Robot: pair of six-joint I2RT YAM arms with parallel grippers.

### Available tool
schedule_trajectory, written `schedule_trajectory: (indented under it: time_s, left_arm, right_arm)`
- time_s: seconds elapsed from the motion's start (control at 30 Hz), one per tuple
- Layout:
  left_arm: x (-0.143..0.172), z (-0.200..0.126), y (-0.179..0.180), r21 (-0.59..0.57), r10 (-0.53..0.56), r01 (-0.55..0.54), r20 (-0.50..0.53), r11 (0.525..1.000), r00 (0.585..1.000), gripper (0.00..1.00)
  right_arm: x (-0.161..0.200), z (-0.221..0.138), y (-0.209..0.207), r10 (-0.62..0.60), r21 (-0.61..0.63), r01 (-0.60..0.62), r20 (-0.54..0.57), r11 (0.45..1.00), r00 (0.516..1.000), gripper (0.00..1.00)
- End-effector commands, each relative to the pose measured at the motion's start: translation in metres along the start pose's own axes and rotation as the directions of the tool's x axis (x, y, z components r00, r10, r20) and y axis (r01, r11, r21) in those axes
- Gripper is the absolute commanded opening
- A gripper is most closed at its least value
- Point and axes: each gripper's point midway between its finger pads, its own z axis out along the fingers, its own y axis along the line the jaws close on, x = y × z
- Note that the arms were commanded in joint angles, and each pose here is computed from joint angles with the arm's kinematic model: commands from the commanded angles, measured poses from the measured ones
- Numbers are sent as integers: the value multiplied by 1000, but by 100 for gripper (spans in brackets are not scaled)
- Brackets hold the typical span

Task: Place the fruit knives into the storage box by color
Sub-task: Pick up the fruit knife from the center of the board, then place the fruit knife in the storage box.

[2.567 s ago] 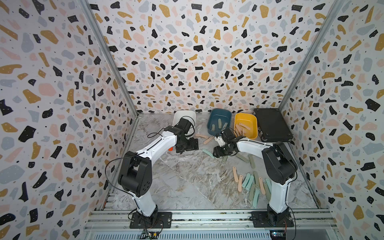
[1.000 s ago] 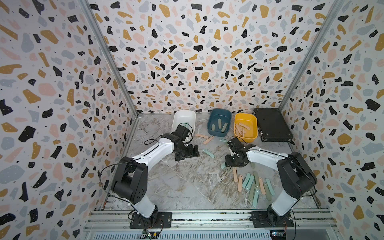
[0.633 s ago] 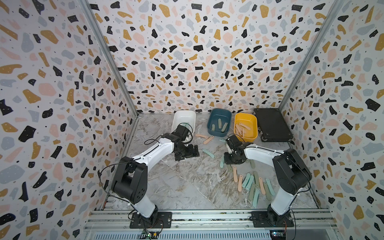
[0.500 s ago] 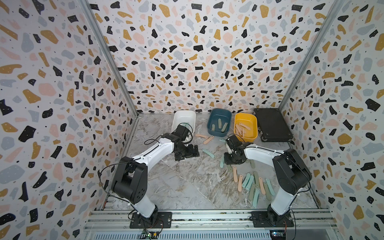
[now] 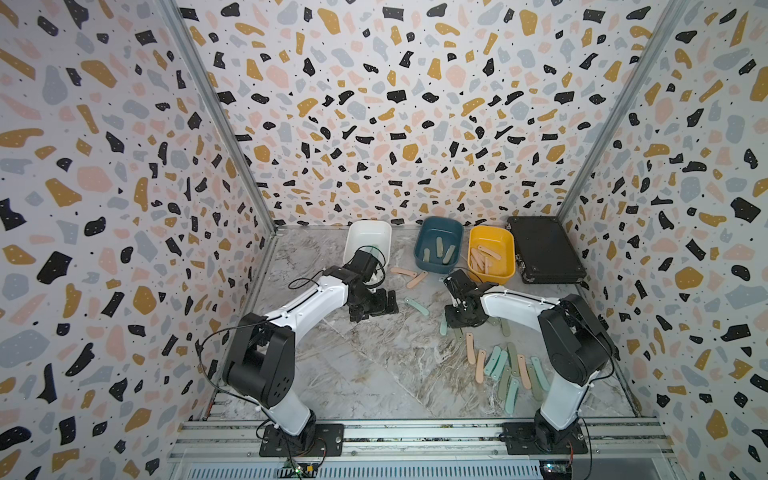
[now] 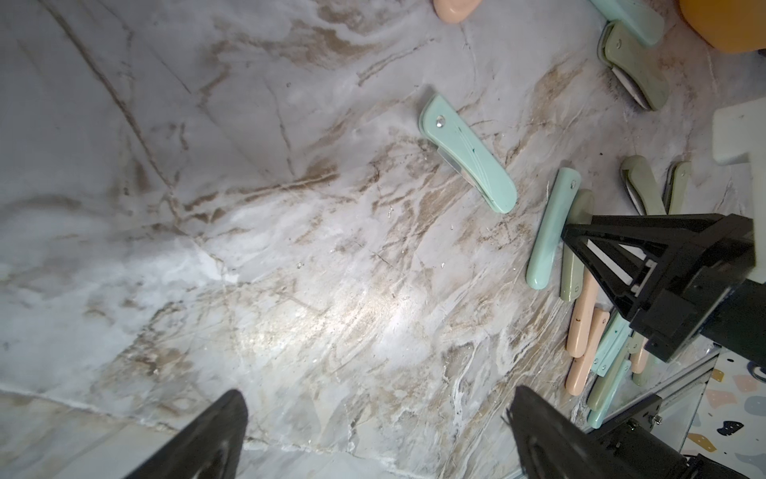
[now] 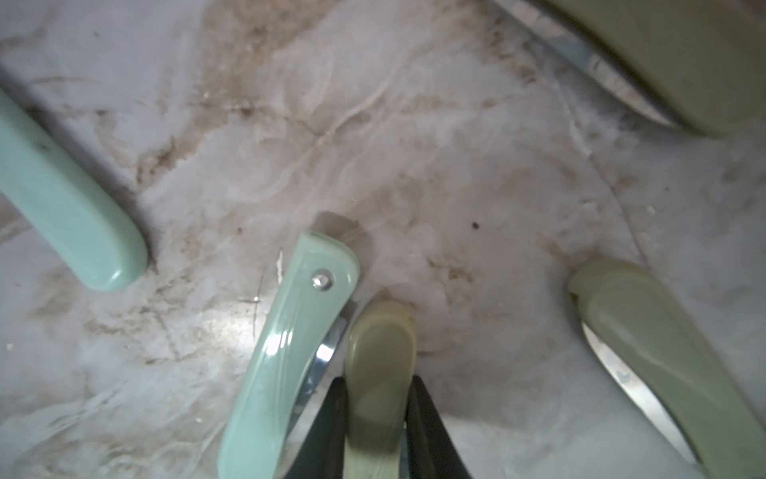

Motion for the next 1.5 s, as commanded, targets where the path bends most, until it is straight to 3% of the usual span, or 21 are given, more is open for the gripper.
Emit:
schedule_trajectory:
  time_s: [0.0,0.3,0.53,0.97,1.33,1.47]
  left_arm:
    - [-6,-5,-4,2,4,-4,7,1000,1000,99]
    - [-13,-7,-7,-3,12,-12,5,1000,1000,99]
    - [-20,-2,-14,23,1,-1,3,1000,1000,99]
    - [-21,5,-12,13,7,-6,-21,1000,1000,99]
    - [-21,3,-10,-3,7,-7,-20,1000,1000,99]
    - [-22,-1,-8,-21,10,-10,-12,1000,1000,99]
  right_arm:
    - [-8,-21,-6,-15,46,15,2,999,1000,17]
    - [-63,-80,-10,-23,32,18,151,999,988,16]
    - [-138,-98,-17,26,9,-29,270,1000,963,16]
    - [-268,-65,-22,55,3,-61,402,998,914,15]
    - [-303,-10,-22,67,1,-75,434,997,898,18]
    - [-304,-5,-21,73,-10,-76,432,997,899,25]
